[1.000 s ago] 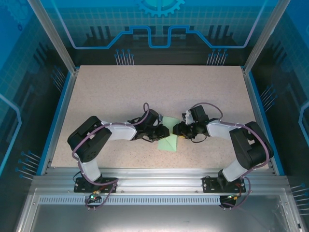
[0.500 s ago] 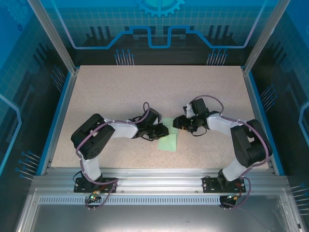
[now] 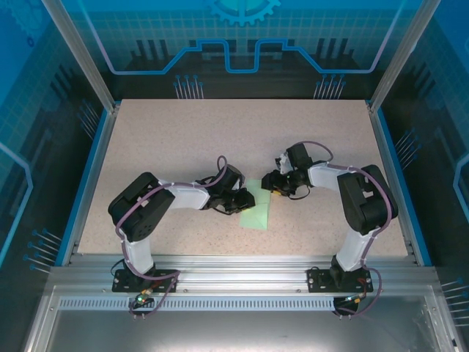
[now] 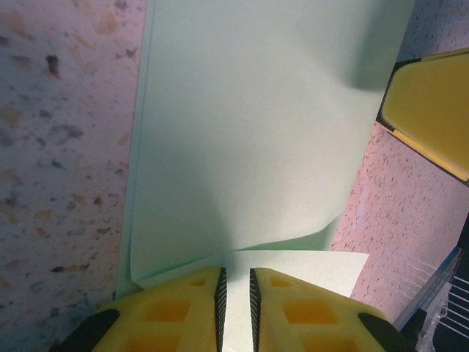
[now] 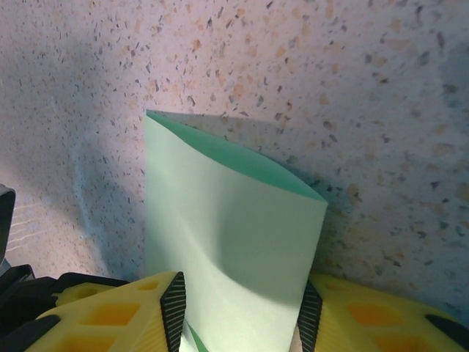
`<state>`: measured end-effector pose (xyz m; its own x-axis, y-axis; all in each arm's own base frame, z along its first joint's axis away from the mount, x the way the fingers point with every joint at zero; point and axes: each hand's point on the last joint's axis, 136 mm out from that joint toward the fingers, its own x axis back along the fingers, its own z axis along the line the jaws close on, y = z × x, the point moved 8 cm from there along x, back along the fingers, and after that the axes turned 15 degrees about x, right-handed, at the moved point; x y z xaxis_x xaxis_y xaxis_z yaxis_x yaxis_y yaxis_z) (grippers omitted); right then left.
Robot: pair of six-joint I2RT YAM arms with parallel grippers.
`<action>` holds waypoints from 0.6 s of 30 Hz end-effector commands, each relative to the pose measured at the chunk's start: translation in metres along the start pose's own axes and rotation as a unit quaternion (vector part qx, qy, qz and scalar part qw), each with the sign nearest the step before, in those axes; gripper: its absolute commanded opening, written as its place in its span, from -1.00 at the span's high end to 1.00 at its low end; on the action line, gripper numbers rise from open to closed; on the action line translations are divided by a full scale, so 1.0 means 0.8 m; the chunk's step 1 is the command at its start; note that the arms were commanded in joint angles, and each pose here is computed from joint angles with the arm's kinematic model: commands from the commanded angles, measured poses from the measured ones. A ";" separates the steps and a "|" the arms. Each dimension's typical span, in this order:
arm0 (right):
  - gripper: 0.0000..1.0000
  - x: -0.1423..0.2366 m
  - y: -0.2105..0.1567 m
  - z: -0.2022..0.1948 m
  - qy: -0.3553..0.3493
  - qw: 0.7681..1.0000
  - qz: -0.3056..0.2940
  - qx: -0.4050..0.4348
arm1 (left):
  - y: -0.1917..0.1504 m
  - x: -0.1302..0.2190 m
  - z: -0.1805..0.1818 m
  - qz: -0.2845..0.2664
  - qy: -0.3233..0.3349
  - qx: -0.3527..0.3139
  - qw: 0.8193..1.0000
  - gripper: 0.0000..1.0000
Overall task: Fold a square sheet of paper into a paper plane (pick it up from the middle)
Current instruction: Turn over the paper at the center of the table.
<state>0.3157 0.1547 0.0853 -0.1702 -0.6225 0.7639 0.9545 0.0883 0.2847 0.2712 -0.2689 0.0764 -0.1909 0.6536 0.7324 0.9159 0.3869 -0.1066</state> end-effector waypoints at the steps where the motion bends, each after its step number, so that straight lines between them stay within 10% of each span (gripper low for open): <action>1: 0.09 0.000 0.001 0.002 0.024 1.000 0.000 0.000 | 0.002 0.005 0.002 0.001 0.009 -0.005 1.000 0.60; 18: -0.07 0.014 -0.065 0.024 0.122 0.990 0.008 0.074 | 0.003 0.007 -0.006 -0.001 0.002 -0.006 1.000 0.59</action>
<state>0.2691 0.1526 0.0850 -0.1094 -0.7375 0.6664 0.9313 0.1583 0.3282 0.2708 -0.2685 0.0762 -0.1883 0.6514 0.7350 0.9156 0.3872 -0.1087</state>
